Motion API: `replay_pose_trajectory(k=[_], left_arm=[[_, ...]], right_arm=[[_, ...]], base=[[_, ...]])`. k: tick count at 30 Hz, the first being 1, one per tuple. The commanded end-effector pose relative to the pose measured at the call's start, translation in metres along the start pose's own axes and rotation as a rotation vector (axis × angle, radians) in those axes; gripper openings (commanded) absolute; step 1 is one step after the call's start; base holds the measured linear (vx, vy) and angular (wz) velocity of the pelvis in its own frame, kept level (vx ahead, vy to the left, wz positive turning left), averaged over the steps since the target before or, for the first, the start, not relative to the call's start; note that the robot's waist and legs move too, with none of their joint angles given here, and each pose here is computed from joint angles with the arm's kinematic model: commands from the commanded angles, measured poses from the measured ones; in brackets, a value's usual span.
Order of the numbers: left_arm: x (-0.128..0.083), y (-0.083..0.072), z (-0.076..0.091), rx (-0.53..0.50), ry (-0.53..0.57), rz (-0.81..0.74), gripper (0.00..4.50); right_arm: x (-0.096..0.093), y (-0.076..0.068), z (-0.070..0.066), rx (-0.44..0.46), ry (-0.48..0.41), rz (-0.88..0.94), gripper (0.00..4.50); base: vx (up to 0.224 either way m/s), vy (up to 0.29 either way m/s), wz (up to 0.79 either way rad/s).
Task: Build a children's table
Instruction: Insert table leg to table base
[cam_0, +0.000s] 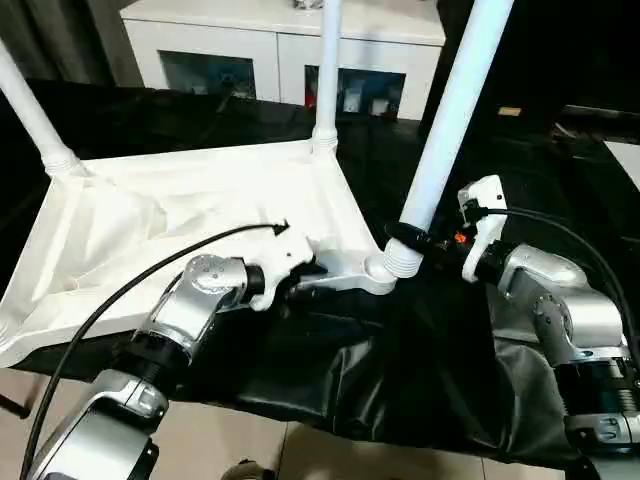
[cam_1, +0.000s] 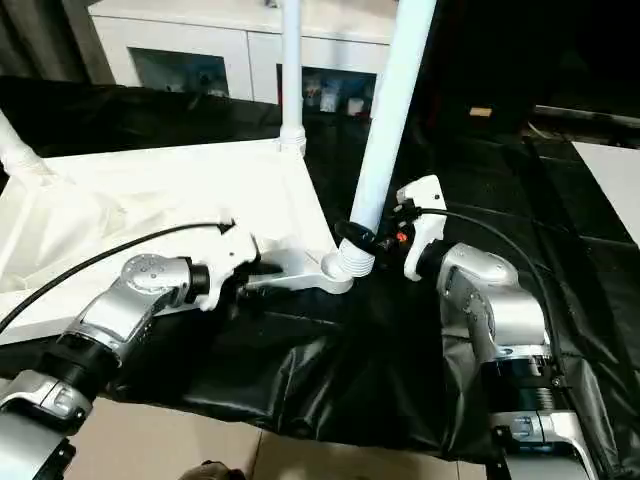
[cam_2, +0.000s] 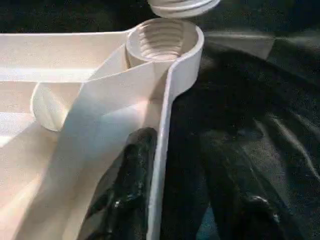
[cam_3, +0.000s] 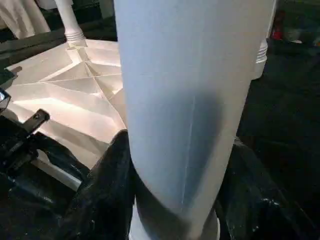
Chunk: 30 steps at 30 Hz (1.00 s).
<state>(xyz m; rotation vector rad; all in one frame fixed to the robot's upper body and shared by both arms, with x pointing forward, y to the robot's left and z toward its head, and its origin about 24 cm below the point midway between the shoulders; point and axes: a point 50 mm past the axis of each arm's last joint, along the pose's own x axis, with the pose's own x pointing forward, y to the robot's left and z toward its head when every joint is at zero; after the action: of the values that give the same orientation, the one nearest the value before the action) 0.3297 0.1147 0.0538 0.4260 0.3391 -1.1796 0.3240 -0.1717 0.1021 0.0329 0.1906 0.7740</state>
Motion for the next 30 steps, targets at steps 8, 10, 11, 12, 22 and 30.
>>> replay_pose_trajectory(k=[8, 10, 11, 12, 22, 30], left_arm=[[-0.001, 0.009, -0.003, 0.061, 0.079, -0.034, 0.89], [-0.002, 0.009, -0.005, 0.076, 0.104, -0.043, 0.71], [-0.002, 0.009, -0.006, 0.078, 0.115, -0.055, 0.63], [-0.002, 0.009, -0.006, 0.077, 0.121, -0.064, 0.51], [-0.003, 0.01, -0.007, 0.072, 0.151, -0.15, 0.0], [-0.01, -0.013, -0.008, 0.049, 0.101, -0.228, 0.0]], right_arm=[[0.004, 0.002, 0.015, -0.065, -0.023, 0.035, 1.85], [0.004, 0.003, 0.015, -0.068, -0.022, 0.039, 1.85], [0.004, 0.003, 0.016, -0.07, -0.022, 0.04, 1.85], [0.004, 0.002, 0.016, -0.07, -0.022, 0.04, 1.85], [0.006, 0.004, 0.016, -0.07, -0.017, 0.063, 1.85], [-0.003, 0.016, 0.004, -0.04, 0.068, 0.164, 1.85]], base=[[0.0, 0.0, 0.0], [0.0, 0.0, 0.0], [0.0, 0.0, 0.0], [0.0, 0.0, 0.0], [0.0, 0.0, 0.0], [0.0, 0.0, 0.0]])
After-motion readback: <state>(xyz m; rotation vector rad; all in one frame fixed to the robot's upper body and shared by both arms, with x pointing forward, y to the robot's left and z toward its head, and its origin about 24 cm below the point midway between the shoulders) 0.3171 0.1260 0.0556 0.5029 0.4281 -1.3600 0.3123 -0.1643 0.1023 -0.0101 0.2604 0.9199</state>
